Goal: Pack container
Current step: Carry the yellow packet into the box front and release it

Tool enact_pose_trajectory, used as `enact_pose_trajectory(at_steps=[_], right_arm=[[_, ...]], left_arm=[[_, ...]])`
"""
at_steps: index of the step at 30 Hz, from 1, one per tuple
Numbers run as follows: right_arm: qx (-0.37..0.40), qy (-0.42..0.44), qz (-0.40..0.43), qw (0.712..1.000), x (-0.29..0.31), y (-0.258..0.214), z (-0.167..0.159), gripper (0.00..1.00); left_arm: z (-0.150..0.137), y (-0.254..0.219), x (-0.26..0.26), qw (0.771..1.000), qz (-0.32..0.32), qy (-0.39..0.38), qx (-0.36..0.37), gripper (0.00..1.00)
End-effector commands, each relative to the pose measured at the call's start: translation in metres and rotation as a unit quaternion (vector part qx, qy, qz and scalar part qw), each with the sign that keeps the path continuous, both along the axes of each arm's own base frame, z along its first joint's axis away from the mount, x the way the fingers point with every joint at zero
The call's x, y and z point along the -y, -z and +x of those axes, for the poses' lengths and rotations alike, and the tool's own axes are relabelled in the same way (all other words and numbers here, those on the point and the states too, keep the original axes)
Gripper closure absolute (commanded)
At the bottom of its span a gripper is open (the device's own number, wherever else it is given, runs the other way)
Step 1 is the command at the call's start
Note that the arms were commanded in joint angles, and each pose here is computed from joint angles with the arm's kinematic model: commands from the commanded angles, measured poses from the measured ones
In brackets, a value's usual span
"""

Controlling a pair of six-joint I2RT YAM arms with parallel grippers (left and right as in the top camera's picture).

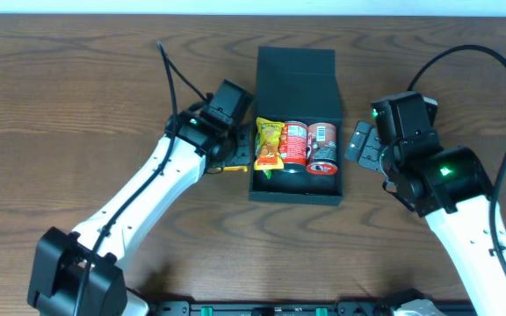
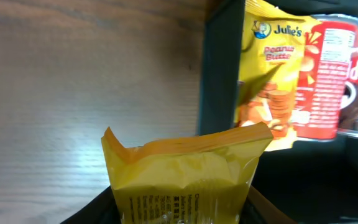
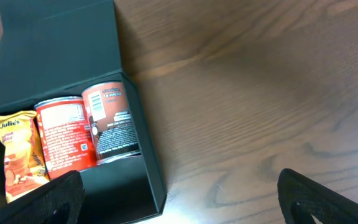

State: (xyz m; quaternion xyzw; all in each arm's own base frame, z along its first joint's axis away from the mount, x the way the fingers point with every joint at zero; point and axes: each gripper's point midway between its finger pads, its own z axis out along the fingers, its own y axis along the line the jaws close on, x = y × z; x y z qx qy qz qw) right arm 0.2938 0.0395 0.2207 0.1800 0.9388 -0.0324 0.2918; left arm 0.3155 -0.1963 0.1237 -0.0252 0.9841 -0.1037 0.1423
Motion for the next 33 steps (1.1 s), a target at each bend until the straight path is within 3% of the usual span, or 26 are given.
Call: enact_pose_trajectory(at_steps=[1, 5, 14, 21, 26, 29, 33], right_arm=[[0.003, 0.017, -0.014, 1.0, 0.009, 0.001, 0.0, 0.01], [-0.001, 0.018, -0.017, 1.0, 0.009, 0.003, 0.0, 0.01], [-0.003, 0.02, -0.018, 1.0, 0.01, 0.005, 0.001, 0.01], [-0.009, 0.02, -0.02, 1.0, 0.01, 0.008, 0.001, 0.01], [-0.025, 0.015, -0.028, 0.999, 0.01, 0.015, 0.001, 0.01], [-0.047, 0.002, -0.031, 0.998, 0.008, 0.022, -0.003, 0.01], [-0.059, -0.053, 0.003, 0.997, -0.012, 0.027, -0.001, 0.01]], left_arm=[[0.003, -0.016, 0.008, 0.994, -0.046, -0.1, -0.001, 0.56], [-0.002, -0.017, 0.018, 0.978, -0.084, -0.19, -0.025, 0.56], [-0.011, -0.024, 0.054, 0.953, -0.147, -0.262, -0.043, 0.5], [-0.018, -0.024, 0.074, 0.942, -0.17, -0.284, -0.053, 0.59], [-0.019, -0.024, 0.075, 0.948, -0.164, -0.268, -0.045, 0.57], [-0.002, -0.034, 0.069, 0.963, -0.159, -0.219, -0.006, 0.53], [0.018, -0.049, 0.037, 0.977, -0.093, -0.183, 0.059, 0.43]])
